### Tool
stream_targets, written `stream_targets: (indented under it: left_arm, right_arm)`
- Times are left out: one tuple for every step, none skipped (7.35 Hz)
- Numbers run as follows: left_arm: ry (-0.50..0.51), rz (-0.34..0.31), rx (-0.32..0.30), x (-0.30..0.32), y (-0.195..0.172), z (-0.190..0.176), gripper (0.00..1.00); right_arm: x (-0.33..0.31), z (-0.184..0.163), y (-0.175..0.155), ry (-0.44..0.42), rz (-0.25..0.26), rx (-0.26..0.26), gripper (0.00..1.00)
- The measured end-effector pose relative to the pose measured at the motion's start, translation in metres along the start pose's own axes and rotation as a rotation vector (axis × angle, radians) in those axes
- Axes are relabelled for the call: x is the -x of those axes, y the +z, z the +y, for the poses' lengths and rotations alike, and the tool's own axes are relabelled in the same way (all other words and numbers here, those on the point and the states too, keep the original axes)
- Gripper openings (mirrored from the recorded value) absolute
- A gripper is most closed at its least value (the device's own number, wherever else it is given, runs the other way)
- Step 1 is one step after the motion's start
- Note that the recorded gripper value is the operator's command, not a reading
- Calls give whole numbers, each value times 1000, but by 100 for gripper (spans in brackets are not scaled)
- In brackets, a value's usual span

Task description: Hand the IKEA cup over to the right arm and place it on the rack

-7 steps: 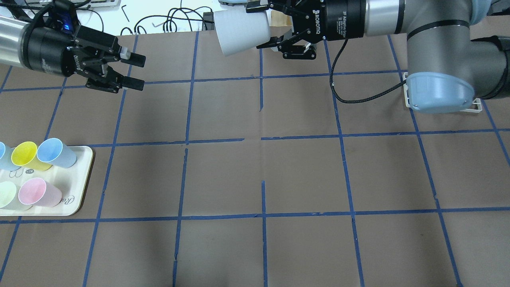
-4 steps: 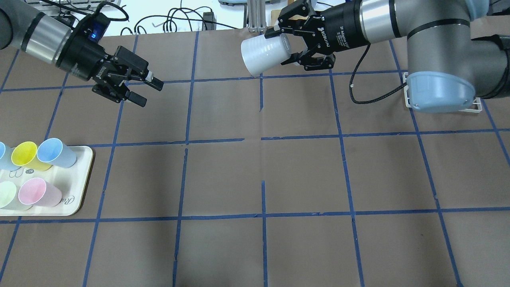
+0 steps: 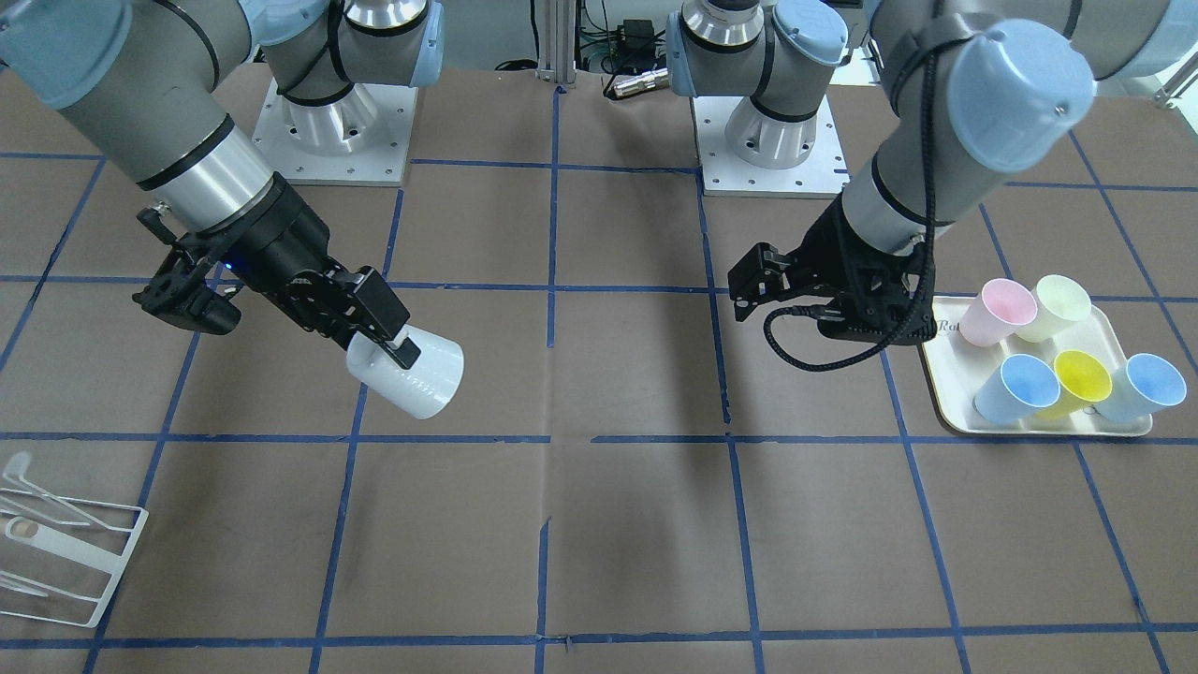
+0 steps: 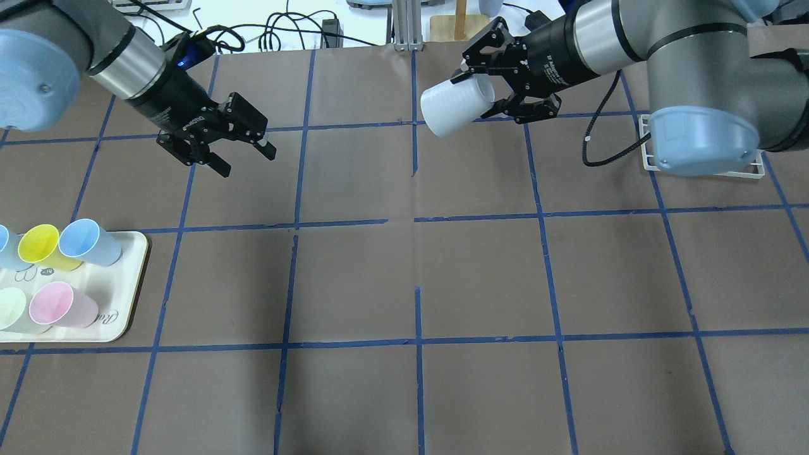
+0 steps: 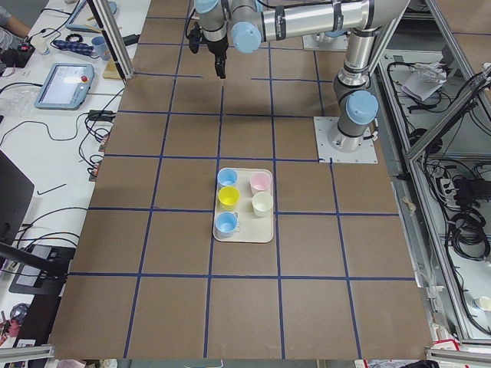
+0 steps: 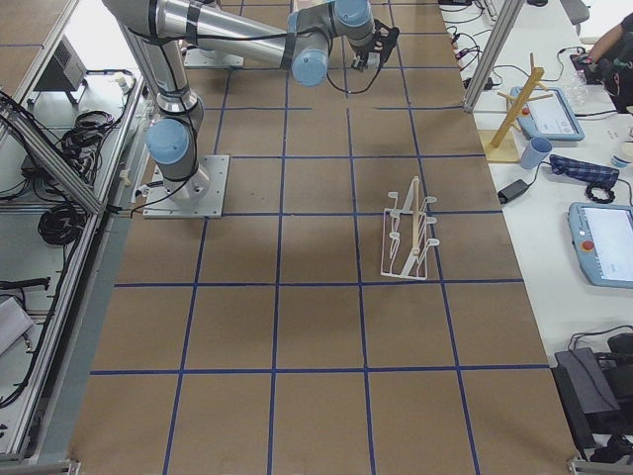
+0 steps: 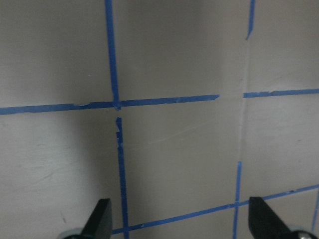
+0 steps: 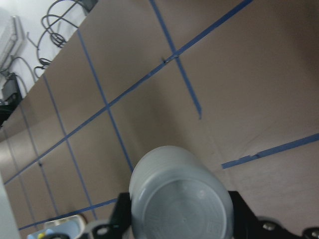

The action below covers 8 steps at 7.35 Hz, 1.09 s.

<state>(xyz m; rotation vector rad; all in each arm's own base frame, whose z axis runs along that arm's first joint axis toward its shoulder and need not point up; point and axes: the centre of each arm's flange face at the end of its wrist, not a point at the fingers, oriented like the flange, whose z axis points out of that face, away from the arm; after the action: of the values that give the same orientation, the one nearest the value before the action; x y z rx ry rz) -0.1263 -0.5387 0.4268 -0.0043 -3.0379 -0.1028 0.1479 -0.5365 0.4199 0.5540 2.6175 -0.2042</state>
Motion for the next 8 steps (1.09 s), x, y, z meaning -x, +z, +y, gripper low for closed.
stream_targets:
  left_arm:
    - [-4,-81,-52,-10,-17,9,100]
    - [-5,-119,-96,-15,-31,14,100]
    - [-2,-129,-127,-19,-41,18,100]
    - [2,-121,-149,-23,-50,21,100]
    - [5,-95,-171,-26,-60,24,100]
    - [6,-72,-189,-26,-69,25,100]
    - [4,-61,-195,-24,-73,26,100]
    - [1,-57,-196,-23,-74,25,100]
  right_arm:
    - [-15,1,-7,-85,147,-5,35]
    - [-28,0,-16,-161,281,-3,33]
    - [-39,-3,-24,-230,401,-5,32]
    - [-51,-9,-31,-285,486,-12,32]
    - [-66,-22,-42,-319,528,-19,32]
    - [-88,-39,-55,-352,549,-31,32]
    - [-114,-57,-69,-386,562,-42,31]
    - [-137,-71,-79,-412,570,-45,31]
